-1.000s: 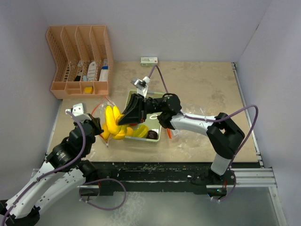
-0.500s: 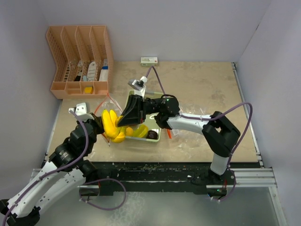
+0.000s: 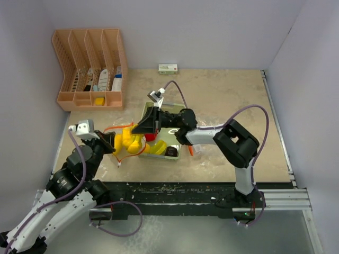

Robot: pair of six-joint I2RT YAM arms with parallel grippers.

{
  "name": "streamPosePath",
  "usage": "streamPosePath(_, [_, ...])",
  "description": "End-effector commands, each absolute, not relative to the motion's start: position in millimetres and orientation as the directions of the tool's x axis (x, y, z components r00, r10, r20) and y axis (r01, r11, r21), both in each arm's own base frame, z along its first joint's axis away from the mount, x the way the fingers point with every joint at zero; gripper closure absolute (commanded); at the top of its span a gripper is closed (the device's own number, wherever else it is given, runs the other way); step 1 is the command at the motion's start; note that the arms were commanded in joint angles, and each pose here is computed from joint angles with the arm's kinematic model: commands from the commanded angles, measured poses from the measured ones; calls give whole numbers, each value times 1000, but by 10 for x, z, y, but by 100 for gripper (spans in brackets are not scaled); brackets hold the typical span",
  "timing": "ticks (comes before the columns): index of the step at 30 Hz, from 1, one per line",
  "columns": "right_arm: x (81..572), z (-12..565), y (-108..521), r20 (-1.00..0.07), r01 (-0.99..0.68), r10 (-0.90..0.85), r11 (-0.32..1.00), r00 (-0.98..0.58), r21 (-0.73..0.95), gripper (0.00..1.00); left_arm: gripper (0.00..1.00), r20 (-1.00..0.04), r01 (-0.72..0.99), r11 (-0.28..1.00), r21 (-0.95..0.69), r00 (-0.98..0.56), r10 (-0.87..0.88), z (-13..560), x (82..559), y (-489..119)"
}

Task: Place the food in the zip-top bag and seal the zipper
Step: Place the fake fruit in the zipper food storage bag.

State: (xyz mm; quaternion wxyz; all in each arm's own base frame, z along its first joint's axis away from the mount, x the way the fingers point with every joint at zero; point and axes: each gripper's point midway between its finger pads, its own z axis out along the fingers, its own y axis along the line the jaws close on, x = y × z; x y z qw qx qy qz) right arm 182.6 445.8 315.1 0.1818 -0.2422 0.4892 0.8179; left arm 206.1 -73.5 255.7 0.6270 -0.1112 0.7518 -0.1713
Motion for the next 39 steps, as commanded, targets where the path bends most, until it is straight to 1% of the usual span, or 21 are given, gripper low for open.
streamPosePath(1, [1970,3495,4172,-609,-661,303,-526,-733,535,100,100,-888,123,885,-449,-171,-427,2834,2006,-825])
streamPosePath(4, [2101,3558,4185,-583,-679,358,-489,-729,548,100,100,-884,128,882,-454,-193,-427,2785,2009,-870])
streamPosePath(6, [2206,3625,4206,-576,-703,404,-440,-710,558,100,100,-880,130,879,-459,-204,-429,2754,2021,-902])
streamPosePath(10, [2362,3683,4300,-623,-776,473,-276,-623,567,100,100,-872,140,871,-471,-224,-435,2708,2083,-1011])
streamPosePath(12, [2342,3698,4374,-663,-801,466,-210,-586,560,100,100,-871,135,872,-471,-232,-434,2694,2128,-1053])
streamPosePath(13, [2316,3683,4433,-688,-811,449,-176,-571,558,98,100,-871,129,874,-468,-235,-431,2690,2151,-1065])
streamPosePath(16, [2228,3528,4660,-778,-843,368,-30,-509,538,86,100,-874,110,881,-460,-232,-428,2715,2214,-1080])
streamPosePath(17, [2161,3470,4712,-803,-851,338,9,-491,525,80,100,-874,101,882,-459,-227,-429,2736,2232,-1073])
streamPosePath(18, [2118,3396,4756,-823,-857,312,49,-475,513,70,100,-874,93,883,-459,-222,-432,2777,2248,-1066])
streamPosePath(19, [2096,3321,4778,-838,-859,291,91,-462,504,62,100,-876,83,886,-457,-218,-431,2787,2256,-1051])
streamPosePath(22, [2092,3129,4749,-860,-849,249,190,-445,494,44,100,-873,64,885,-462,-212,-440,2875,2272,-1029])
streamPosePath(24, [2126,3093,4687,-867,-841,241,235,-435,487,35,100,-870,55,884,-464,-218,-443,2903,2270,-1024])
streamPosePath(26, [2150,3113,4624,-881,-844,232,268,-412,465,31,100,-869,50,884,-464,-221,-444,2926,2261,-1014])
streamPosePath(31, [2069,3412,4468,-907,-873,235,268,-351,407,29,100,-873,-4,897,-442,-229,-431,2838,2231,-900])
streamPosePath(33, [2068,3512,4340,-908,-863,242,301,-341,405,29,100,-874,-50,906,-421,-246,-420,2733,2207,-823])
streamPosePath(35, [2189,3480,4197,-908,-814,230,404,-351,417,30,100,-874,-83,910,-405,-259,-412,2679,2182,-762])
streamPosePath(39, [2417,3109,3878,-900,-676,148,613,-410,408,33,100,-881,-129,911,-392,-231,-412,2775,2131,-605])
